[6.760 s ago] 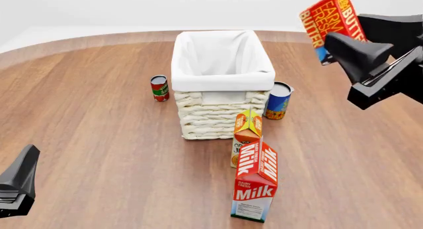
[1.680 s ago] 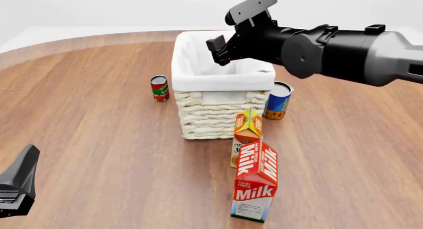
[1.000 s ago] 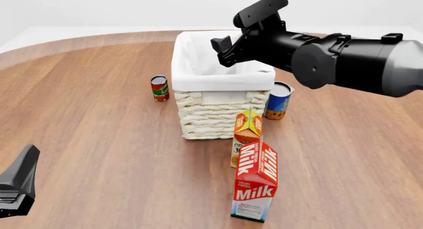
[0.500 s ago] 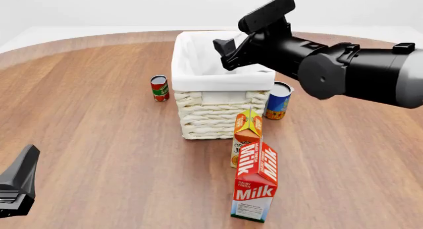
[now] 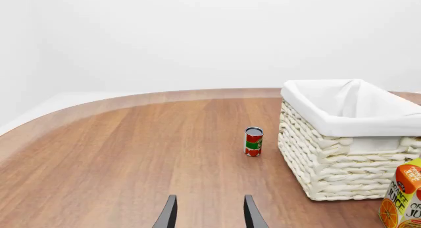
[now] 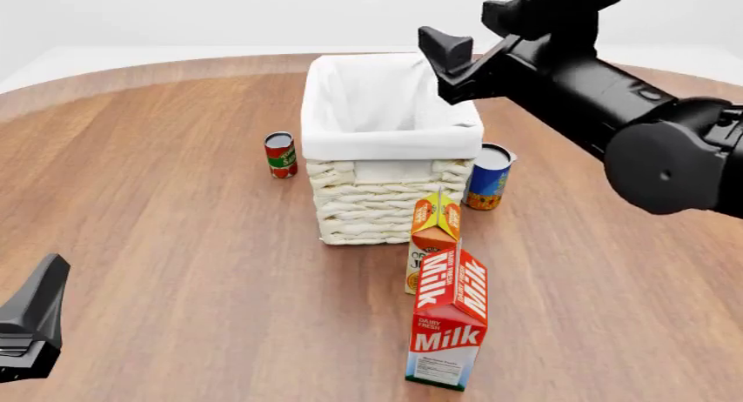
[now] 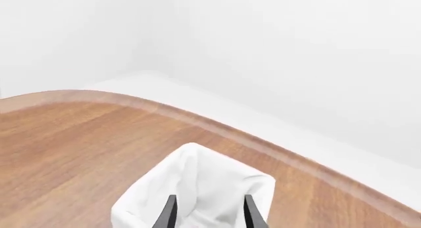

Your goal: Pick up the butter and put it in the basket.

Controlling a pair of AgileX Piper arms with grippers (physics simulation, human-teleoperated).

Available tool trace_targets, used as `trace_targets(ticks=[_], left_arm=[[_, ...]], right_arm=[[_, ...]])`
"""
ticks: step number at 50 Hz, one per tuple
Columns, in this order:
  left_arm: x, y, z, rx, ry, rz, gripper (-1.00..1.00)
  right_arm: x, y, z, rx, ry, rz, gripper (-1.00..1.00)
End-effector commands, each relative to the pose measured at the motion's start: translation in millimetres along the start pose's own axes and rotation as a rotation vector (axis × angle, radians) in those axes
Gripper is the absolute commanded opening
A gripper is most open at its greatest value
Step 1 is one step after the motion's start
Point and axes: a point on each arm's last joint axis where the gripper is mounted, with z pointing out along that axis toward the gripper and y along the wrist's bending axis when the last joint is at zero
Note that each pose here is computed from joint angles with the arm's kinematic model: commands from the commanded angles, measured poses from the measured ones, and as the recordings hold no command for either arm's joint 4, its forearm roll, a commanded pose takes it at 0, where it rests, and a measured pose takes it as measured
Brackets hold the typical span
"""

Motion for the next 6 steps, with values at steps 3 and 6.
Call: trace_targets(ticks=[3, 6], left_arm=[[0.0, 0.0, 0.0, 0.0, 0.0, 0.0, 1.0], [0.0, 0.0, 0.0, 0.0, 0.0, 0.0, 1.0]], right_arm=[[-17.1, -10.1, -34.6, 0.04, -0.116, 0.097, 1.0], [-21.1, -14.1, -44.5, 0.053, -0.143, 0.138, 1.0]])
